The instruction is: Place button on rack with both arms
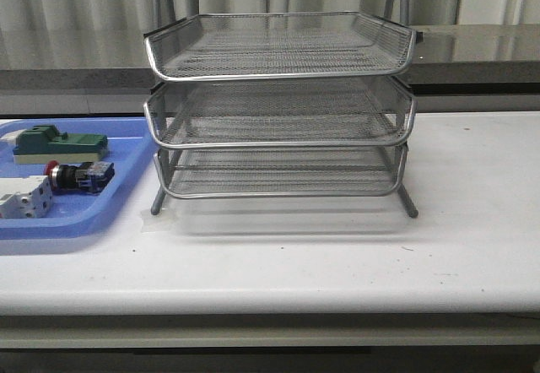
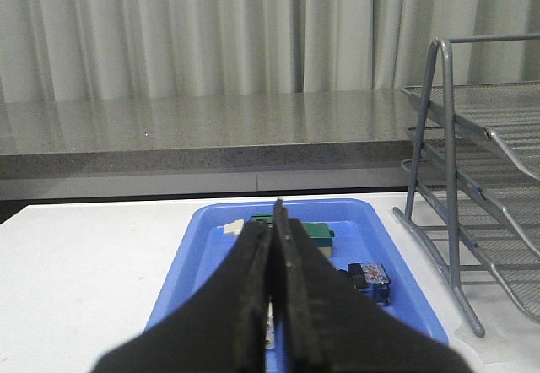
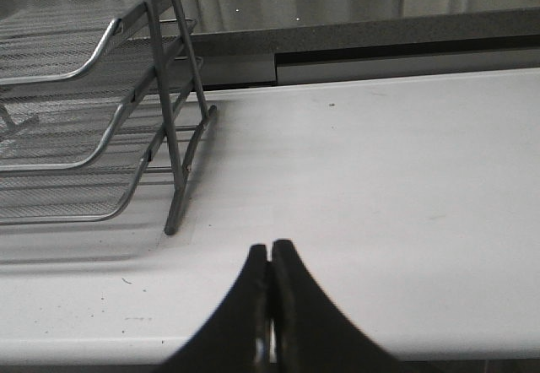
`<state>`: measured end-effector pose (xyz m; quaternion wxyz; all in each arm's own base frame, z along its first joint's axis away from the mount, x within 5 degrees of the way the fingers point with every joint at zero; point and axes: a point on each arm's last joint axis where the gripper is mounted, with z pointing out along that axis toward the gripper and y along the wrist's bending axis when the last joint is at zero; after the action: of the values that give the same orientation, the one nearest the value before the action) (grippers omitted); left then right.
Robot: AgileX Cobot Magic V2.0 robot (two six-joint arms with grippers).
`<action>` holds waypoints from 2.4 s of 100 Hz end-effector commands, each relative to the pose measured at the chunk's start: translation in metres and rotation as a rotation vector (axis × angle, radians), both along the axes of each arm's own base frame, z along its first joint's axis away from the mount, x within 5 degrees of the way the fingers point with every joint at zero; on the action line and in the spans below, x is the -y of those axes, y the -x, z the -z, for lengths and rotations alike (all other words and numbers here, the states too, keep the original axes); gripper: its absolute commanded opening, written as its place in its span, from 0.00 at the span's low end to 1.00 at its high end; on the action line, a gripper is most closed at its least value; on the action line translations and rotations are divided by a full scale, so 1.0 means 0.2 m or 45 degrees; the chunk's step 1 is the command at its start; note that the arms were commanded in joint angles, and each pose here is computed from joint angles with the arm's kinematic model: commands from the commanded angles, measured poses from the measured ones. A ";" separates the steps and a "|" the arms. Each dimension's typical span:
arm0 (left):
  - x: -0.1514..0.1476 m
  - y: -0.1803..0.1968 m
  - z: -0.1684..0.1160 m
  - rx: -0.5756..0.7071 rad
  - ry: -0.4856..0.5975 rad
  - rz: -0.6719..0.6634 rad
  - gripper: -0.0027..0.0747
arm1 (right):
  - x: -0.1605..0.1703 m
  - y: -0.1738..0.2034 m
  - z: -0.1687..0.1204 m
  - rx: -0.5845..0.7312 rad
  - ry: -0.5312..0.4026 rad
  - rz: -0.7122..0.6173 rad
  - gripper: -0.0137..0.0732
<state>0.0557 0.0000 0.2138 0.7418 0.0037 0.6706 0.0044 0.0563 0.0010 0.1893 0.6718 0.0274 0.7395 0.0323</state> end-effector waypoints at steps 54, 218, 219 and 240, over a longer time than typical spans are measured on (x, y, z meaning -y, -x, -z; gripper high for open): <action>0.00 0.01 0.03 0.077 0.013 0.011 0.01 | 0.00 0.03 -0.19 0.217 -0.006 0.009 0.09; 0.00 0.01 0.03 0.077 0.013 0.011 0.01 | -0.17 -0.72 -0.50 -0.738 -0.880 -0.198 0.57; 0.00 0.01 0.03 0.077 0.013 0.011 0.01 | -0.17 -0.73 -0.50 -0.745 -0.871 -0.203 0.57; 0.00 0.01 0.03 0.077 0.013 0.011 0.01 | -0.20 -0.88 -0.38 -0.768 -0.911 -0.285 0.57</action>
<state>0.0557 0.0000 0.2138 0.7418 0.0037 0.6706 0.0044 0.2171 0.0406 0.2573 0.3332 0.1903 0.8622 0.3308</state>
